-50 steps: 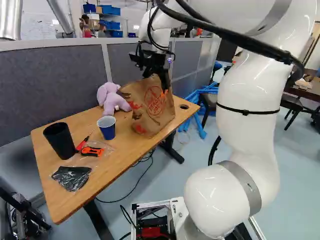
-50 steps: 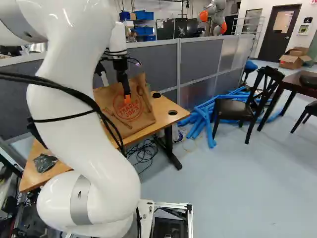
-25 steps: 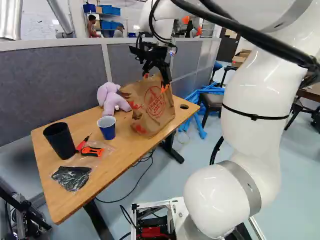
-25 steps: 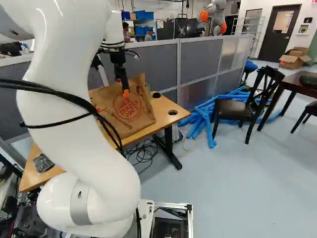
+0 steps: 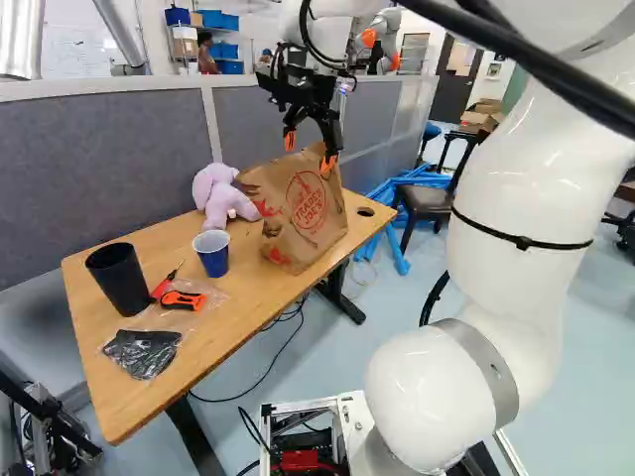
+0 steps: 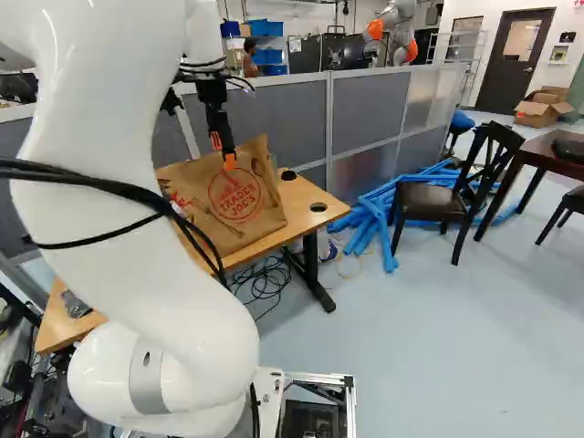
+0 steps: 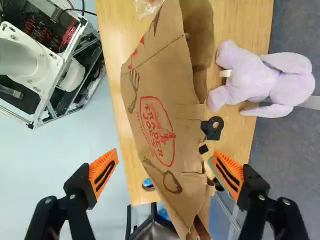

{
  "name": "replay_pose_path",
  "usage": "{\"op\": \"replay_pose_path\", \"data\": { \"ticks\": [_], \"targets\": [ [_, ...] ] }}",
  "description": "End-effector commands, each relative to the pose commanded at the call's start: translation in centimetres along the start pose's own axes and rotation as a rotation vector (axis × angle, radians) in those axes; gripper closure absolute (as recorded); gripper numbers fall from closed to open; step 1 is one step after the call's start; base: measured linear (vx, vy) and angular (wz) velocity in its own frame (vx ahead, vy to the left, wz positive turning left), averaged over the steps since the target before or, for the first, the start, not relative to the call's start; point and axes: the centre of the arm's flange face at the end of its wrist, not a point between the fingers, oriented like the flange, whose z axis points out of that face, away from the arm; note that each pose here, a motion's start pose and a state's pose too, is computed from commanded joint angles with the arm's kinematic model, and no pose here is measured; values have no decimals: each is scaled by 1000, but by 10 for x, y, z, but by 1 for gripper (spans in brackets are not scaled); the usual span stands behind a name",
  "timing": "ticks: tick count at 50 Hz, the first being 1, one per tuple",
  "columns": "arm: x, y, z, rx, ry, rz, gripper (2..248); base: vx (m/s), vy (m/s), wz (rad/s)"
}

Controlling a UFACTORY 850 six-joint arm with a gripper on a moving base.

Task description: Pick up the bag on the ground and place it on the table

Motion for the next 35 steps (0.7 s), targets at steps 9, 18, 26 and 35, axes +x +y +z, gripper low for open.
{"op": "replay_pose_path", "data": {
  "ticks": [9, 18, 26, 35],
  "targets": [
    [3, -3, -14, -24, -11, -3, 3, 0, 0, 0],
    [5, -5, -22, -38, -17, -4, 3, 0, 0, 0],
    [5, -5, -23, -39, -18, -5, 3, 0, 0, 0],
    [3, -7, -23, -40, -19, 0, 3, 0, 0, 0]
  ]
}}
